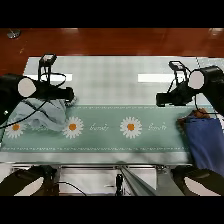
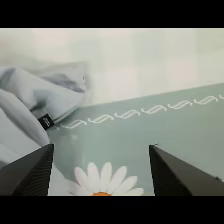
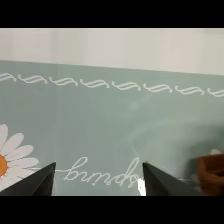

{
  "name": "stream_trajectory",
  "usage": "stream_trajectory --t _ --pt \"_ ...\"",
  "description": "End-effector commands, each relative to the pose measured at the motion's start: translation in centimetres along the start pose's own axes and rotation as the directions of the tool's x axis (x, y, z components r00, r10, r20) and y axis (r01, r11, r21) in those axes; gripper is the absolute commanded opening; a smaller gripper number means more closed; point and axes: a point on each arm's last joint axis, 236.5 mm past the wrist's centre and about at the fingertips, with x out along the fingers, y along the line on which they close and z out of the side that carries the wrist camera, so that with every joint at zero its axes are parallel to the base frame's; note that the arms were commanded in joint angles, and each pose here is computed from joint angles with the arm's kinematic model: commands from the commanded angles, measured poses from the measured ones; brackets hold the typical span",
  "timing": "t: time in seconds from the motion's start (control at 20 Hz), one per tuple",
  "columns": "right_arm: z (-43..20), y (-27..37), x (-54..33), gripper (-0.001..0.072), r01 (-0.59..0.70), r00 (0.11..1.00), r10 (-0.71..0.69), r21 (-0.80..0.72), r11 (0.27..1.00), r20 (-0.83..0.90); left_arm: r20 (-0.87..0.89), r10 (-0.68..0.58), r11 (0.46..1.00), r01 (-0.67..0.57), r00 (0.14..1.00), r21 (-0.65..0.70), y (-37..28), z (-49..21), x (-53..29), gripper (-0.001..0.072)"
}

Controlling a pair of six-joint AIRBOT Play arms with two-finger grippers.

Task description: Fold the shirts.

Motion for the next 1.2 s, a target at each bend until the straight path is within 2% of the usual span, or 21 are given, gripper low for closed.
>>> stream_trajectory --t 0.0,0.05,0.1,0.15,0.25,0.35,0.45,0.55,0.7,0.95,1.0,1.05,1.1,1.15 --pt "-1.7 -1.3 0.9 0.0633 0.055 0.994 -0.057 -0.031 0.998 -0.088 0.008 0.169 0.982 -0.169 0.986 0.088 4.2 1.0 -1.4 0.0704" --pt "-2.4 -1.3 1.1 0.063 0.051 0.993 -0.056 -0.054 0.997 -0.105 0.002 0.275 0.959 -0.275 0.961 0.067 7.6 1.1 -2.6 0.0703" --pt "-2.9 -1.4 1.3 0.0627 0.051 0.992 -0.058 -0.061 0.997 -0.114 -0.003 0.353 0.936 -0.353 0.936 -0.012 11.0 1.1 -3.7 0.0704" --pt "-3.2 -1.5 1.5 0.0627 0.05 0.992 -0.056 -0.06 0.997 -0.109 -0.02 0.381 0.918 -0.381 0.924 -0.107 13.6 0.5 -4.2 0.0703" --pt "-3.4 -0.9 1.8 0.0626 0.022 0.996 -0.026 -0.047 0.999 -0.086 -0.051 0.366 0.882 -0.364 0.929 -0.299 17.5 -1.0 -4.0 0.0702" --pt "-2.9 0.4 1.8 0.0627 -0.034 0.998 0.033 -0.027 0.999 -0.056 -0.033 0.28 0.857 -0.265 0.959 -0.442 18.7 -1.6 -2.5 0.0702" --pt "-2.1 1.8 1.7 0.0626 -0.09 0.996 0.09 -0.006 0.996 -0.022 -0.014 0.207 0.873 -0.191 0.978 -0.45 18.8 -1.4 -0.7 0.0702" --pt "-1.7 2.5 1.7 0.0626 -0.119 0.993 0.119 0.005 0.993 -0.006 -0.029 0.202 0.901 -0.197 0.979 -0.386 19.4 -1.5 1.2 0.0702" --pt "-1.7 2.6 1.6 0.0626 -0.125 0.992 0.125 0.008 0.992 -0.005 -0.055 0.191 0.903 -0.198 0.98 -0.382 20.0 -1.9 4.3 0.0702" --pt "-1.7 2.6 1.6 0.0626 -0.126 0.992 0.126 0.011 0.992 -0.005 -0.272 0.036 0.92 -0.138 0.962 -0.368 16.2 -6.7 8.6 0.0691" --pt "-1.7 2.7 1.6 0.0626 -0.126 0.992 0.126 0.011 0.992 -0.005 -0.322 0.01 0.925 -0.131 0.947 -0.356 15.3 -7.8 9.0 0.0653" --pt "-1.7 2.7 1.6 0.0626 -0.13 0.992 0.13 0.013 0.991 -0.006 -0.361 -0.01 0.931 -0.122 0.933 -0.343 14.5 -8.7 9.2 0.0399" --pt "-1.8 3.0 1.6 0.0626 -0.142 0.99 0.142 0.018 0.99 -0.009 -0.379 -0.023 0.939 -0.11 0.925 -0.327 13.8 -9.0 9.2 0.0076" --pt "-2.0 3.3 1.5 0.0626 -0.155 0.988 0.155 0.023 0.988 -0.019 -0.374 -0.028 0.942 -0.101 0.927 -0.319 13.3 -8.5 8.7 0.0029"
